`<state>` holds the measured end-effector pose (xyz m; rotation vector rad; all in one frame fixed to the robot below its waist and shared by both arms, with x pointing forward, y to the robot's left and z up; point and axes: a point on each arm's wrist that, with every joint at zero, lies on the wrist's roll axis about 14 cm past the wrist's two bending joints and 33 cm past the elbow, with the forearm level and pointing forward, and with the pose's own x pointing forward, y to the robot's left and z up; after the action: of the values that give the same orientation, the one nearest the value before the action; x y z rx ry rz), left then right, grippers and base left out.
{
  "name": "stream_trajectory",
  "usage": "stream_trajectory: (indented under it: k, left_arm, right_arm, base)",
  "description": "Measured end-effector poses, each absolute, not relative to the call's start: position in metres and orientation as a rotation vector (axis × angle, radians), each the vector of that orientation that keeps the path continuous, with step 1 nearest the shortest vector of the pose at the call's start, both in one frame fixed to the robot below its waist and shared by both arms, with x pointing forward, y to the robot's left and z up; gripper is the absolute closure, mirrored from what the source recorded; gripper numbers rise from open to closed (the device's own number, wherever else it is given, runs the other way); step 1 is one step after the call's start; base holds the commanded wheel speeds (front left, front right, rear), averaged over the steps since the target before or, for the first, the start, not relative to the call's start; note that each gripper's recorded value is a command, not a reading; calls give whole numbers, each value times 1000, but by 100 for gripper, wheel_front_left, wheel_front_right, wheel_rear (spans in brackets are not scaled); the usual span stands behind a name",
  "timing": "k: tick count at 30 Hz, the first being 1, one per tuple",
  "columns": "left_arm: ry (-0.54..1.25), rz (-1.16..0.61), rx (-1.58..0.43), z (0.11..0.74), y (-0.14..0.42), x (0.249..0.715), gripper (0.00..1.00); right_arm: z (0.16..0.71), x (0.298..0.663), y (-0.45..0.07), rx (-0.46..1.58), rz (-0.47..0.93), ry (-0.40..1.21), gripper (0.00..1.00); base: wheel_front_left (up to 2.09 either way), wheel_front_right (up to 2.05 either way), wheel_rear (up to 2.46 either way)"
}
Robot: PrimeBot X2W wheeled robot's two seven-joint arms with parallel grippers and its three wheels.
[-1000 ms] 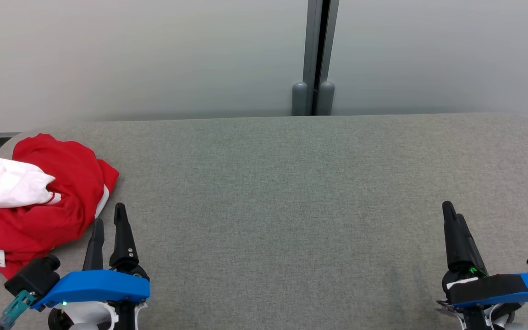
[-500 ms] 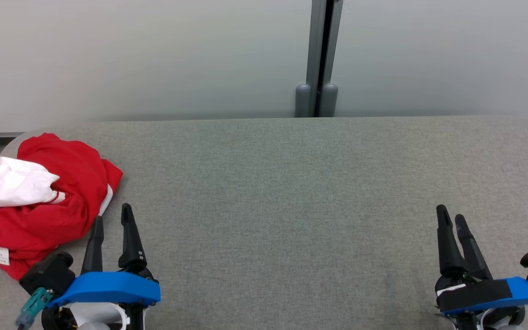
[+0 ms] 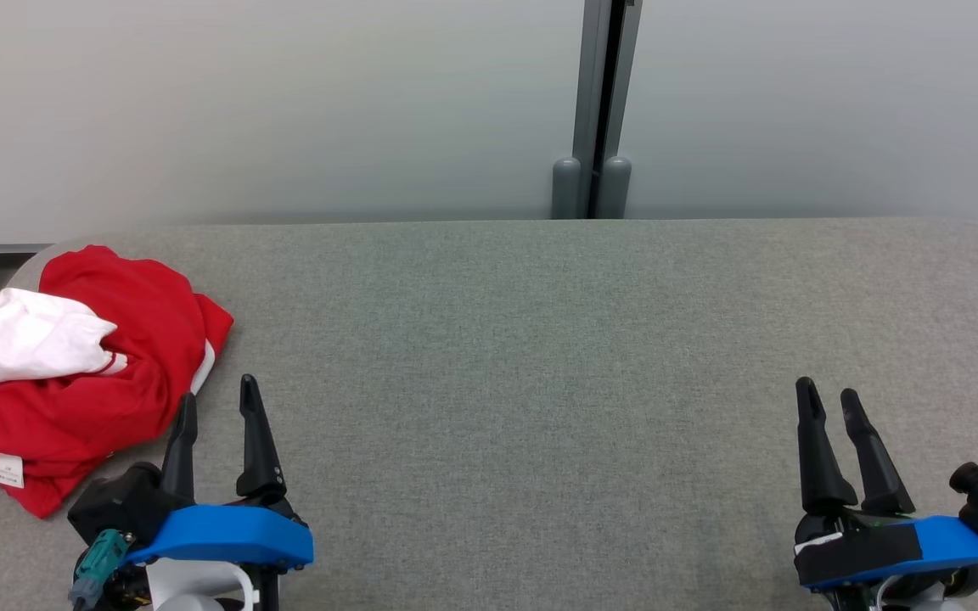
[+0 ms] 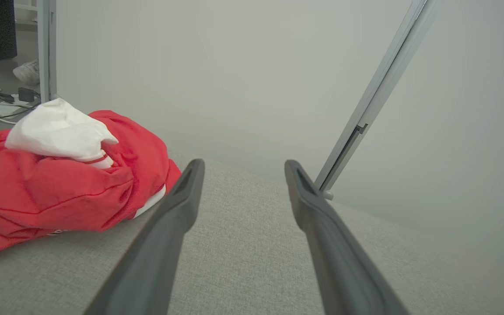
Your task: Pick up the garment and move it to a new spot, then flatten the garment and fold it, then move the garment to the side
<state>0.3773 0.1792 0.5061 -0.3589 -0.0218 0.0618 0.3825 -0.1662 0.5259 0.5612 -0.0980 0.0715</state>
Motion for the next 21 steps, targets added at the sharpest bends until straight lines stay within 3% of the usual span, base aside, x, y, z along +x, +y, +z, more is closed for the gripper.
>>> stream_trajectory:
  k: [21]
  left_arm:
    - [-48,63,-160,507,178,376,0]
  right_arm:
    - [528,381,-155,358,115,-125,0]
  base:
    - [0,0,0]
